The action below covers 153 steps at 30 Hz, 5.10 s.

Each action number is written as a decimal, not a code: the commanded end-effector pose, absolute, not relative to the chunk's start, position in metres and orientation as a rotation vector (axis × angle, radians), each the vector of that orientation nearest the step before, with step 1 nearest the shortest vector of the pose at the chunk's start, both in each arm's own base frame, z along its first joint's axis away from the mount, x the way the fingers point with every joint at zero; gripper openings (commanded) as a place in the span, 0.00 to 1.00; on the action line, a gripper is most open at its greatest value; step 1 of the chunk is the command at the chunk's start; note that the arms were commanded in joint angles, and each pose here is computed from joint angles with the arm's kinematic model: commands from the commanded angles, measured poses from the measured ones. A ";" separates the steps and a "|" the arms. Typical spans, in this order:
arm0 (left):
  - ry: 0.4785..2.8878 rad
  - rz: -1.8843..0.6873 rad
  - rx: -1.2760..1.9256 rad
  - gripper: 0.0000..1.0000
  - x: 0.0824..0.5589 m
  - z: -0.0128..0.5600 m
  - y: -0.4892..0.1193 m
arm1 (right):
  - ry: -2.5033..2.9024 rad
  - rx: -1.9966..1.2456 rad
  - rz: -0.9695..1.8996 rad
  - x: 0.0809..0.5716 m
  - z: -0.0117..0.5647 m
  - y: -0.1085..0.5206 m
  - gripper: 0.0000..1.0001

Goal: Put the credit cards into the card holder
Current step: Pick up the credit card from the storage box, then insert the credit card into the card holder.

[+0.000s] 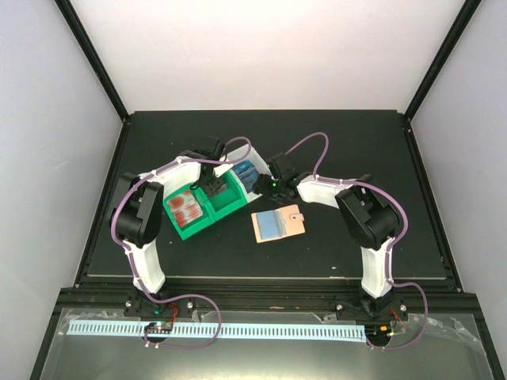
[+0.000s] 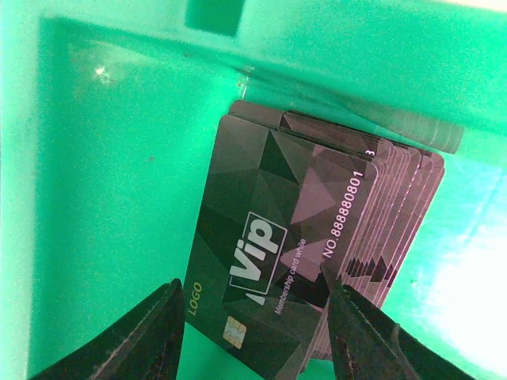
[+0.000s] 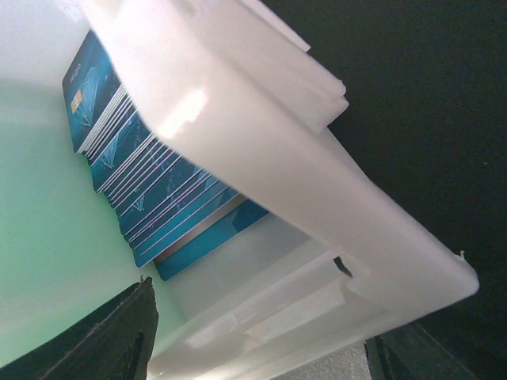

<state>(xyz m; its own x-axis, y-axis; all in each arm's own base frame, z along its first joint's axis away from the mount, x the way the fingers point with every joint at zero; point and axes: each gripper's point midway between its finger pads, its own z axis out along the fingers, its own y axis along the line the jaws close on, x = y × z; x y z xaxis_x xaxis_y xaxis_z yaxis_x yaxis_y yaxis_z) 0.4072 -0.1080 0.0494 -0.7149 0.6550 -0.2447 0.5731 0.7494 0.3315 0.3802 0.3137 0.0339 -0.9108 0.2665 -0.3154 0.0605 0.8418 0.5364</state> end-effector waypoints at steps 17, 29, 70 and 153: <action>2.399 0.504 0.852 0.32 0.440 0.090 -0.097 | 2.695 0.257 0.636 0.374 0.011 0.298 0.70; 2.377 0.525 0.926 0.32 0.442 0.074 -0.102 | 2.697 0.257 0.634 0.374 0.010 0.298 0.70; 2.307 -0.009 0.647 0.02 0.354 0.226 -0.140 | 2.376 -0.243 1.010 0.339 0.182 0.322 0.78; 2.542 -0.971 0.204 0.87 0.202 0.107 -0.292 | 2.610 -0.153 0.964 0.237 0.065 0.227 0.01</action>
<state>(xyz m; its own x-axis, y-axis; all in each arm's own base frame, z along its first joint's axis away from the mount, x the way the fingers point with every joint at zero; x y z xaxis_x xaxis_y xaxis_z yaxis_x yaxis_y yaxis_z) 0.1962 -0.2875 0.1163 -0.8969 0.0284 -0.4414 0.3191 0.7327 -0.6011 0.2301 0.2085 0.0598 -0.9410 0.0490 -0.3349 -0.1510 0.8248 0.5449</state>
